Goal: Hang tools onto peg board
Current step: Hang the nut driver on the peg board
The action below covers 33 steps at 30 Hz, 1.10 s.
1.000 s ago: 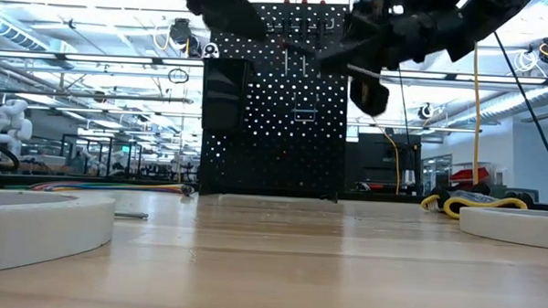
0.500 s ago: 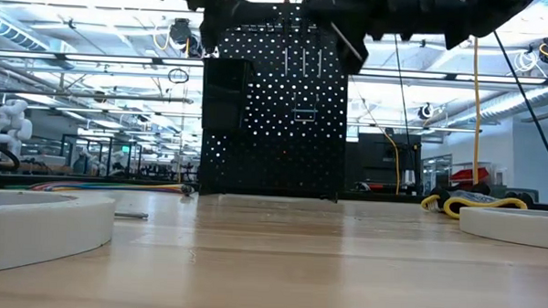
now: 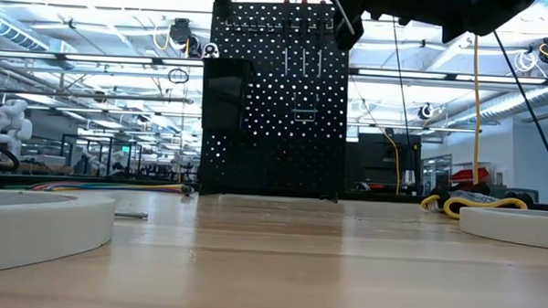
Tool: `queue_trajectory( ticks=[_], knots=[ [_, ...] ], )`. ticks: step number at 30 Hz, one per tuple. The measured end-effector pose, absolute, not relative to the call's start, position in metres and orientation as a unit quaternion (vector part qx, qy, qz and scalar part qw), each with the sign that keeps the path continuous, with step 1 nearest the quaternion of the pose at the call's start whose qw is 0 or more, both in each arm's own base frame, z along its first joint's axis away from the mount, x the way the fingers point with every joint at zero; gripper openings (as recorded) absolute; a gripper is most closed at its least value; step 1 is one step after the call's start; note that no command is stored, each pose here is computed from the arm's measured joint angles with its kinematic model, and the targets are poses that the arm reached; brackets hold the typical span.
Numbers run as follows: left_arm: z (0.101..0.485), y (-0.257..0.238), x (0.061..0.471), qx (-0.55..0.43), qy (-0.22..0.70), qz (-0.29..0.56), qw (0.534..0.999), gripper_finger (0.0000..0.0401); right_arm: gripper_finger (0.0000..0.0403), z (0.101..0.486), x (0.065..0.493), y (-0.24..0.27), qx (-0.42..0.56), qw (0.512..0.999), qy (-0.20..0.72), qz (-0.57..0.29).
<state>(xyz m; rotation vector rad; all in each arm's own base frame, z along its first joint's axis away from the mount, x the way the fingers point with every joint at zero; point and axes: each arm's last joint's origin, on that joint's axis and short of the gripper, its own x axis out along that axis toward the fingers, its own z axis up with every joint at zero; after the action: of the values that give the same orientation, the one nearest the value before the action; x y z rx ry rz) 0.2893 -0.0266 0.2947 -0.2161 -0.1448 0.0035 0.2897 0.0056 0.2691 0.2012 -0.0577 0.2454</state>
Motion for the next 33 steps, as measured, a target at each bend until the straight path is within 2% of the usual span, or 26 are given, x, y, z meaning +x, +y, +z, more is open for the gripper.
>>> queue_trajectory(
  ticks=[5,15,20,33],
  knots=[
    [0.295,-0.031,0.29,-0.063,-0.074,-0.034,0.995,0.0173,0.0022,0.27,0.29,0.006,0.101,0.987,-0.032,0.122],
    [0.299,-0.027,0.294,-0.056,-0.095,-0.01,0.994,0.0173,0.0022,0.271,0.29,0.005,0.102,0.987,-0.042,0.12],
    [0.304,-0.027,0.305,-0.052,-0.097,-0.036,0.993,0.0173,0.0022,0.27,0.293,0.005,0.101,0.986,-0.052,0.12],
    [0.308,-0.021,0.306,-0.044,-0.113,-0.004,0.993,0.0173,0.0023,0.267,0.295,0.004,0.102,0.989,-0.051,0.092]
  ],
)
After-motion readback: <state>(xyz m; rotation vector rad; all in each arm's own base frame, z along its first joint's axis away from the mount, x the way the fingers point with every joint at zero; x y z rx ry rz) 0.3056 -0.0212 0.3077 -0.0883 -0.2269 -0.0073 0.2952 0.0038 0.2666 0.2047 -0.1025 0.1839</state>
